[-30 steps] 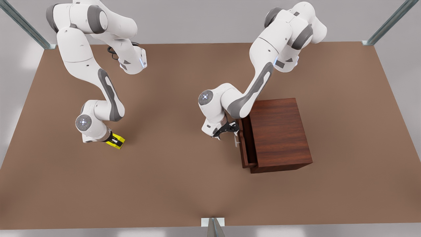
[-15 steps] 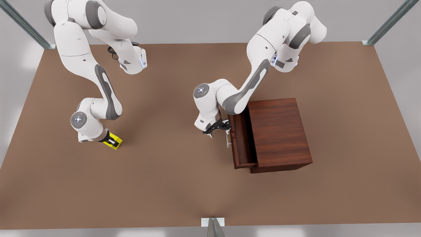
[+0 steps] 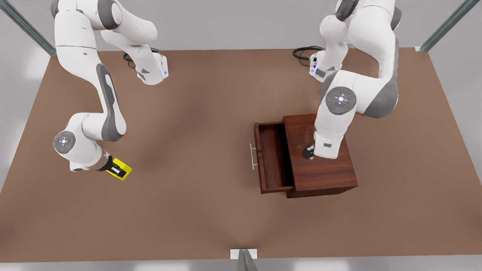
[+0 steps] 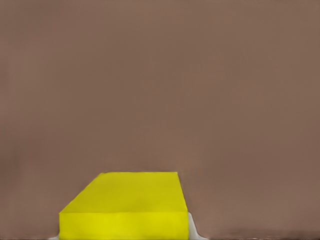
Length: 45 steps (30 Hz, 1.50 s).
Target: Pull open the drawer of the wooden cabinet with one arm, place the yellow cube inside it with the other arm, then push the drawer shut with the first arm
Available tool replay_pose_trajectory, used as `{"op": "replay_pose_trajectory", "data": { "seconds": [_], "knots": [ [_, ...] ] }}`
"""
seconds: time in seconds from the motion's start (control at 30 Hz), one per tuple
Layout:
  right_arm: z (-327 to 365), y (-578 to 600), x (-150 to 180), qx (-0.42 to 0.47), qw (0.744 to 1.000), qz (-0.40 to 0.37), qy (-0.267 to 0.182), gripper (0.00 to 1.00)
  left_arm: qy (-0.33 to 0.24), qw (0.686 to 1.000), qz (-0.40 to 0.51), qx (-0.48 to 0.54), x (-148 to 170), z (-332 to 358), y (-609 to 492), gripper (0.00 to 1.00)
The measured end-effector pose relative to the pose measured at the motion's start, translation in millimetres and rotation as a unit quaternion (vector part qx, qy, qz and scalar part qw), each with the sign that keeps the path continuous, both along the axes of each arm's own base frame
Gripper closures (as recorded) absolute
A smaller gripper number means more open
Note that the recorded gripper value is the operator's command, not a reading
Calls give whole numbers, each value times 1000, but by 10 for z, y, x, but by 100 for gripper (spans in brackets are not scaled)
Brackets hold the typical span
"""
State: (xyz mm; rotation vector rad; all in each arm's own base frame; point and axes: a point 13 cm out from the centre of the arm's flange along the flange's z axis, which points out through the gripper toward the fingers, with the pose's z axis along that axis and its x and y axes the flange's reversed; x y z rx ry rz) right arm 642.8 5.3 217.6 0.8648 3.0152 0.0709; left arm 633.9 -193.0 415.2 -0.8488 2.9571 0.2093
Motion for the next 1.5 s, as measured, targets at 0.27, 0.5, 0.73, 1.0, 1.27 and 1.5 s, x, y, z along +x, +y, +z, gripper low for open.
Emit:
{"op": "replay_pose_trajectory", "data": {
  "seconds": [0.27,0.5,0.73,1.0,1.27,1.5],
  "knots": [
    [1106,2856,-259,79,994,68,19,27,33,998,-11,-48,-324,167,1773,0],
    [1246,4484,-539,109,993,14,41,27,62,992,-91,-69,-433,166,2066,0],
    [1035,5180,-736,111,987,-98,69,26,79,979,-167,-82,-493,149,2013,0],
    [815,5715,-805,128,964,-219,84,26,88,967,-223,-88,-523,128,1994,0],
    [607,6123,-813,157,932,-314,88,26,94,956,-264,-90,-531,98,1884,0],
    [440,6321,-785,172,906,-375,89,0,98,948,-289,-88,-540,81,1796,0]
  ]
}}
